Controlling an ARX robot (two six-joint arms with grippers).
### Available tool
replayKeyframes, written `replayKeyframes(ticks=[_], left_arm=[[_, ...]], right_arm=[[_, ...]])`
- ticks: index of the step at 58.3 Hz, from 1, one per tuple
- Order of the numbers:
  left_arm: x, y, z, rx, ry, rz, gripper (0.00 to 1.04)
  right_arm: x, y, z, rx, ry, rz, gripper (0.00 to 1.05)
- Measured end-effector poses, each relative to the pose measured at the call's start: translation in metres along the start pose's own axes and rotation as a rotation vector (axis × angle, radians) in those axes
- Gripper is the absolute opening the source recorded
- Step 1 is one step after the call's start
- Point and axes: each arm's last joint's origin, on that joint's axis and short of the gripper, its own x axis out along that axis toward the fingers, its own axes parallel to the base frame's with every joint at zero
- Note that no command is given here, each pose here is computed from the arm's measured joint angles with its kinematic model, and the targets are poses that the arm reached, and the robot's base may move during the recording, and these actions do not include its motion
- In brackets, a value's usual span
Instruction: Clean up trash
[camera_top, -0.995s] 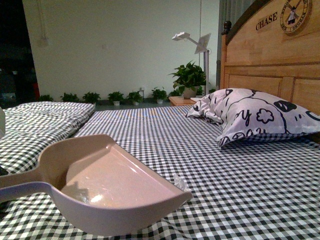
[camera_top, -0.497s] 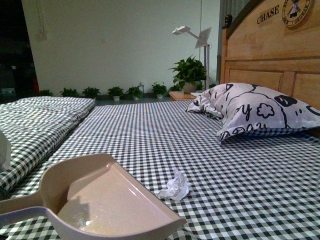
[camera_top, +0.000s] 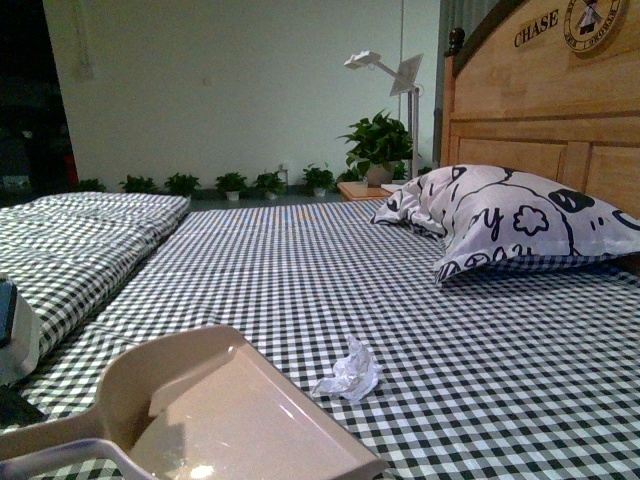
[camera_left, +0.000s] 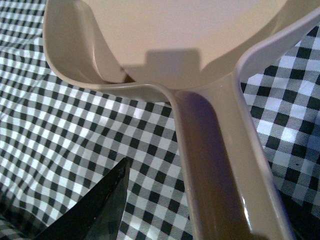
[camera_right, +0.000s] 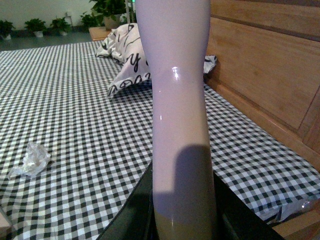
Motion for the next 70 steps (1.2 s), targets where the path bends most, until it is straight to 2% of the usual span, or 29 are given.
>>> replayKeyframes(ticks=[33, 67, 70], left_arm=[[0.017, 0.006, -0.02, -0.023, 0.05, -0.044, 0.64], [0.018, 0.007, -0.019, -0.017, 0.053, -0.042, 0.64], [0.018, 0.007, -0.019, -0.017, 0.053, -0.042, 0.64]], right_arm=[[0.0, 0.0, 0.0, 0.0, 0.0, 0.0, 0.2], [0.0, 0.0, 0.0, 0.0, 0.0, 0.0, 0.2], [0.002, 0.001, 0.0, -0.014, 0.063, -0.021, 0.2]])
